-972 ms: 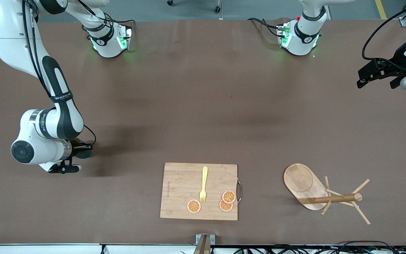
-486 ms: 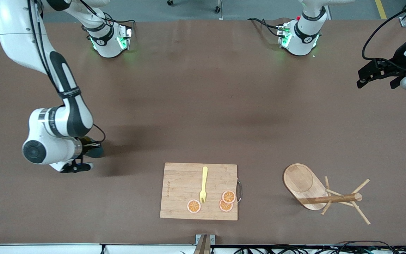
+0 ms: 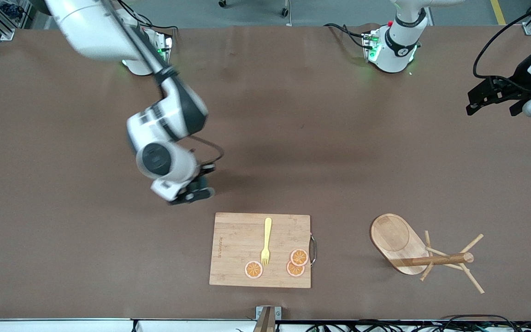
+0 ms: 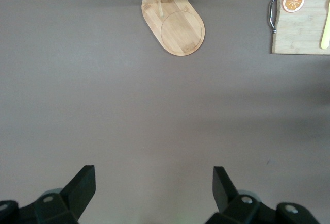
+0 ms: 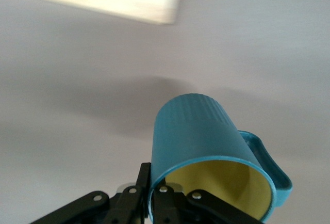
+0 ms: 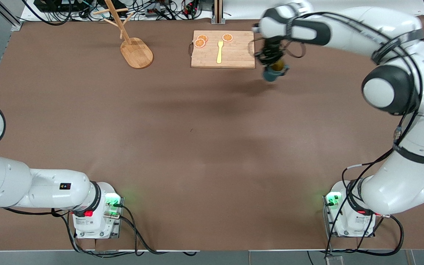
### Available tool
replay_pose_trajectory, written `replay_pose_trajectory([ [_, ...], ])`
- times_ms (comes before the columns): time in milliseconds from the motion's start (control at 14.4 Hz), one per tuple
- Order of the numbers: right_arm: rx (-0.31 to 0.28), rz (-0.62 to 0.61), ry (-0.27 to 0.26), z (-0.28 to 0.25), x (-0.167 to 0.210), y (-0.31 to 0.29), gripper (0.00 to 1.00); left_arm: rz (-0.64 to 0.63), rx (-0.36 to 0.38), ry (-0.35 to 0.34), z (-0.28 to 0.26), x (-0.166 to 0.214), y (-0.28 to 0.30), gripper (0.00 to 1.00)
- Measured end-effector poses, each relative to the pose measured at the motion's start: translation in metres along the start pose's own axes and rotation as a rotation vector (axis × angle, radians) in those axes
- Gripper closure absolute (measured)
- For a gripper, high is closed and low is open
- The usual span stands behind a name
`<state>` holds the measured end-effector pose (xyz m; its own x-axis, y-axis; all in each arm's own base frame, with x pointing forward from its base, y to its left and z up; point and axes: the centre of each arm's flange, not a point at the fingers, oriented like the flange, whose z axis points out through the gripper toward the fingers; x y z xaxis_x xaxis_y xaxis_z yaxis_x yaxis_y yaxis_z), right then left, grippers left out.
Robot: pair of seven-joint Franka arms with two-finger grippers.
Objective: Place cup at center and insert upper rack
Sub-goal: 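Lift the teal mug with the right gripper and carry it to the table center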
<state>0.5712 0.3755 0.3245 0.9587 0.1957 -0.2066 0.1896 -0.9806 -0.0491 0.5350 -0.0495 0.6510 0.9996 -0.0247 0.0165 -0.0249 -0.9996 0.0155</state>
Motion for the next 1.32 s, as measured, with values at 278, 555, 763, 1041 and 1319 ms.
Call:
replay_pose_trajectory([
  [278,-0.017,-0.054,0.018,0.013,-0.037,-0.116,0.95,0.008,0.0,-0.008,0.004,0.001,0.005,0.0],
  [555,-0.009,-0.001,0.035,0.044,-0.056,-0.172,0.95,-0.01,-0.02,-0.035,0.018,0.008,0.016,0.0],
  [763,0.016,0.056,0.062,0.062,-0.072,-0.221,0.95,-0.016,-0.041,-0.042,0.02,0.009,0.018,0.0],
  [1041,0.018,0.078,0.056,0.088,-0.078,-0.254,0.95,-0.015,-0.042,-0.044,0.021,0.009,0.019,0.0],
  [1319,0.002,0.084,0.035,0.108,-0.072,-0.254,0.95,-0.015,-0.042,-0.049,0.024,0.011,0.019,0.0],
])
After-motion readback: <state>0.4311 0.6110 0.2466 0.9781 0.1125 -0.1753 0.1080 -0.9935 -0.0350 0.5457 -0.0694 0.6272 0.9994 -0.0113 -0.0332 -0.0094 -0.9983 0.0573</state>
